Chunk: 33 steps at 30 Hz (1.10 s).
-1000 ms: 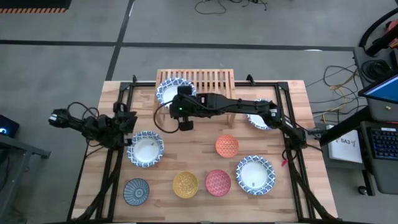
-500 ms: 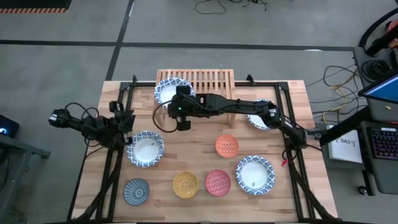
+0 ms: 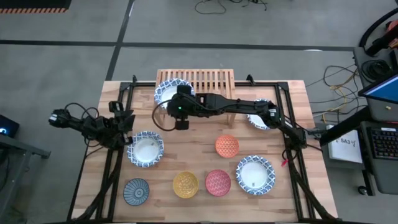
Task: Place and stack bowls onto a shelf
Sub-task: Put the white patterned bowl on the shelf
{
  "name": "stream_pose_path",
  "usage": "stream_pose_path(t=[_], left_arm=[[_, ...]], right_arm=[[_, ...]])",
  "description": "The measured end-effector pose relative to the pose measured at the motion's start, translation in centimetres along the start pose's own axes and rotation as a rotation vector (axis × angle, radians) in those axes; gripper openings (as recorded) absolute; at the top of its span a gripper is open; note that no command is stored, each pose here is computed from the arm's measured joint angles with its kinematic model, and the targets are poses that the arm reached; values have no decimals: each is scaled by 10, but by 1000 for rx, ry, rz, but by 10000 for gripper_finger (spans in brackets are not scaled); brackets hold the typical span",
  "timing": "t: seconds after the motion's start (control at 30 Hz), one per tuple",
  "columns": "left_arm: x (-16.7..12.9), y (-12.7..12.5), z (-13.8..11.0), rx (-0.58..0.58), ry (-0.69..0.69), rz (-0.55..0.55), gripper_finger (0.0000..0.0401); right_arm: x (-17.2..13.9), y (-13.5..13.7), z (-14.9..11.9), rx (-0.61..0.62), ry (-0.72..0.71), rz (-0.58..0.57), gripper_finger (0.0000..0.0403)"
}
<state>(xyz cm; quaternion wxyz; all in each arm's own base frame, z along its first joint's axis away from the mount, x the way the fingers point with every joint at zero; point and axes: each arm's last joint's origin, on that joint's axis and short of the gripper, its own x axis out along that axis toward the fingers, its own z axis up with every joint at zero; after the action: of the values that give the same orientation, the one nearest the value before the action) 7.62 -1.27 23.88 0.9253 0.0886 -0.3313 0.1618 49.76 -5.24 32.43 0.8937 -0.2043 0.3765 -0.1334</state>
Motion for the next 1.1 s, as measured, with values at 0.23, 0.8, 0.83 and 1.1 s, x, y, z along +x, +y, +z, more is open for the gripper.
stream_pose_path(t=[0.23,0.8,0.83,1.1], left_arm=[[0,0,0,0,0,0,75],[0,0,0,-2,-3,2,75],[0,0,0,-2,-3,1,75],[0,1,0,-2,6,16,75]], right_arm=[[-1,1,1,65,-2,1,176],[-9,-1,4,84,-24,-3,208],[-12,-1,5,85,-30,-3,208],[-40,2,12,80,-58,58,207]])
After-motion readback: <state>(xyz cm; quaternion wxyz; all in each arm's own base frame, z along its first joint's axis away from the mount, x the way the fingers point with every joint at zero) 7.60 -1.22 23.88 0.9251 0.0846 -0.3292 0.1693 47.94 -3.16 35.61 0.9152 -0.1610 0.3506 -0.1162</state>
